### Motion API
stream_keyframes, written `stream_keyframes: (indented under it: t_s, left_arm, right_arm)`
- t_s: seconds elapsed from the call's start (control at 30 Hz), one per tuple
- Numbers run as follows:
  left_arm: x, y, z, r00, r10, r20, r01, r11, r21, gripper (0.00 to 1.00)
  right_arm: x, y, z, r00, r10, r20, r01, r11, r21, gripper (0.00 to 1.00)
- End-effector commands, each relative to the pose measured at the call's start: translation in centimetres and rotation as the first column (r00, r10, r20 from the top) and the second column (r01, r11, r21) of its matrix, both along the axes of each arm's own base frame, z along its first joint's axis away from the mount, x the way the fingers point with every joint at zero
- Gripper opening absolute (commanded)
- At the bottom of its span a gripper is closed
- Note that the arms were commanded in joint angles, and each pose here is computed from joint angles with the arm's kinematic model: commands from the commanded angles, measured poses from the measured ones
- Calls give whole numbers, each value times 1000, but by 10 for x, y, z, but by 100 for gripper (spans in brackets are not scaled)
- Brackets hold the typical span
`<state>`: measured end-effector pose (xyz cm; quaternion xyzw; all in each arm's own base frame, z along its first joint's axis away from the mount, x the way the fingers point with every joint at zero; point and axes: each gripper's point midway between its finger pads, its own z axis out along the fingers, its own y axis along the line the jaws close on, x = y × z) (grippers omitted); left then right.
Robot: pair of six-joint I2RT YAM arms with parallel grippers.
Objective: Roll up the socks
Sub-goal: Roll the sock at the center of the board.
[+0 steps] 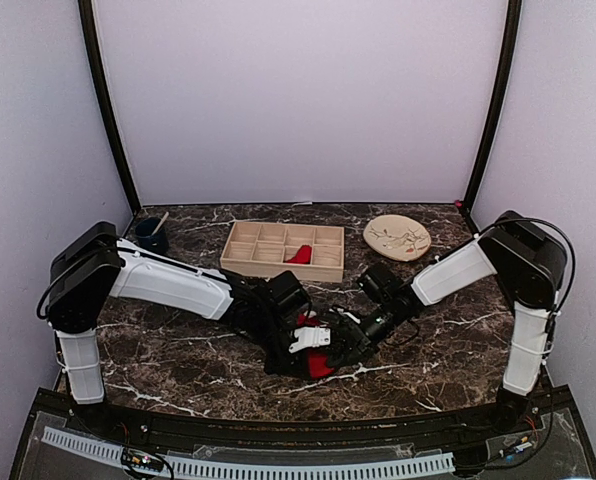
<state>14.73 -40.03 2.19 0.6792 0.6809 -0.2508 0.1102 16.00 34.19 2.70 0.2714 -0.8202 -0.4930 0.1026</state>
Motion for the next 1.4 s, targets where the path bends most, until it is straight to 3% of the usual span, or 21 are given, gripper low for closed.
stream_keyframes:
  t_s: [0.0,0.3,0.57,0.77,0.97,1.37]
  left_arm:
    - [-25,36,-22,982,59,-181,-30,986,162,0]
    - [-23,37,-24,950,113,-290,-63,982,175,0]
    - [-20,41,-23,908,161,-387,-88,976,199,0]
    - [-18,43,-25,861,218,-460,-120,965,234,0]
    - [-20,41,-24,805,257,-535,-139,958,250,0]
    - [-15,46,-25,732,304,-610,-146,944,296,0]
  right_arm:
    - [22,-7,-1,994,-78,78,80,997,-24,30]
    - [38,-12,4,976,-137,168,145,989,-32,31]
    - [55,-27,13,913,-197,358,230,972,-53,31]
    - [64,-41,24,823,-227,521,298,953,-56,31]
    - [60,-41,47,684,-197,702,315,948,-41,31]
    - [8,-11,63,488,9,873,144,985,-91,31]
